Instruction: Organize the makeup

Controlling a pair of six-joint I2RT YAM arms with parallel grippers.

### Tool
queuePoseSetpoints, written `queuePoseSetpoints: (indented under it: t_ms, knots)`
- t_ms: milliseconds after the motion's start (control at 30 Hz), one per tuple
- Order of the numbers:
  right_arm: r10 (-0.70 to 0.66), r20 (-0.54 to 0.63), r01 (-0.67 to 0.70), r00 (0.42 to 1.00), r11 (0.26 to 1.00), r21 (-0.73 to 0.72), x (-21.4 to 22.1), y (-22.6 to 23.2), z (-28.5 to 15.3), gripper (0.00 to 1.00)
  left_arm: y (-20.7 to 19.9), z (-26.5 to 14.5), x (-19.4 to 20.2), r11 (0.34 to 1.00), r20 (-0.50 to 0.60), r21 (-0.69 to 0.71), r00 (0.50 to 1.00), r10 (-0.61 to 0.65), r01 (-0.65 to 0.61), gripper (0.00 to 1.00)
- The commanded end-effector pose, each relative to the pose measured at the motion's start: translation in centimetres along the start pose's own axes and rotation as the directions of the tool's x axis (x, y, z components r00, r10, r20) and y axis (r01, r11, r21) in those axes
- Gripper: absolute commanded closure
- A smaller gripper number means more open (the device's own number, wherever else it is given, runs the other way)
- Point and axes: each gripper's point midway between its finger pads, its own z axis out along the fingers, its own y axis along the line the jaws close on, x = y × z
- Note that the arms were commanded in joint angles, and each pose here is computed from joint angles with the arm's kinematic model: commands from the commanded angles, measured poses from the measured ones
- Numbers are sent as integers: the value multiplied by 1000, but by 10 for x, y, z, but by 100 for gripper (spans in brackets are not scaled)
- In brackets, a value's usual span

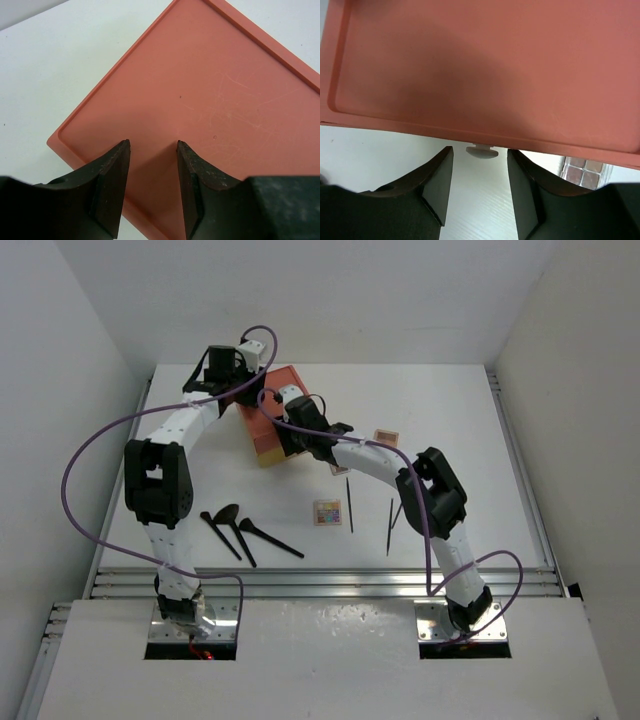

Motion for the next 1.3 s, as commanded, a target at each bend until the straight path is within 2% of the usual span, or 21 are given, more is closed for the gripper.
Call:
queuePoseSetpoints:
  t_ms: [0,167,233,367,433,533,633,667,700,767,967,1000,1133,1267]
  knots:
    - [13,134,-13,991,1000,-5,-48,2,-8,52,-6,3,21,1000,-61,6,998,1,-1,52]
    - [19,146,-22,989,1000,17,-51,-3,-10,55,-7,4,25,1000,-70,8,998,0,1,52]
    - [24,139,-27,990,999,22,-48,-4,-8,59,-7,4,25,1000,-70,8,998,0,1,52]
    - [24,151,-28,988,999,24,-52,-2,-10,59,-7,4,25,1000,-70,8,998,0,1,52]
    - [26,163,-30,986,999,22,-56,-2,-12,63,-7,4,25,1000,-70,8,998,0,1,52]
    - [15,167,-19,986,1000,24,-57,-4,-11,72,-12,4,24,1000,-70,16,998,5,-4,52]
    - [7,168,-11,986,1000,22,-57,-4,-14,87,-12,4,24,1000,-70,16,998,5,-4,52]
    - [6,162,-10,987,1000,23,-54,-4,-13,87,-12,4,24,1000,-70,16,998,5,-4,52]
    - [5,164,-9,986,1000,23,-51,-5,-14,95,-12,4,24,1000,-70,16,998,5,-4,52]
    - [-2,163,-1,987,1000,20,-52,-5,-21,100,-12,4,24,1000,-70,16,998,5,-4,52]
    - [-51,141,52,989,999,2,-28,-2,-40,100,-12,4,20,1000,-61,13,998,-13,14,52]
    - [-70,150,73,986,997,-13,-29,3,-54,100,-11,4,20,1000,-63,3,998,-23,23,52]
    - [-128,97,132,987,991,-37,7,12,-77,100,-11,3,16,1000,-54,2,998,-30,30,52]
    - [-109,64,115,992,989,-93,33,19,-103,100,-11,6,16,999,-54,1,998,-39,40,53]
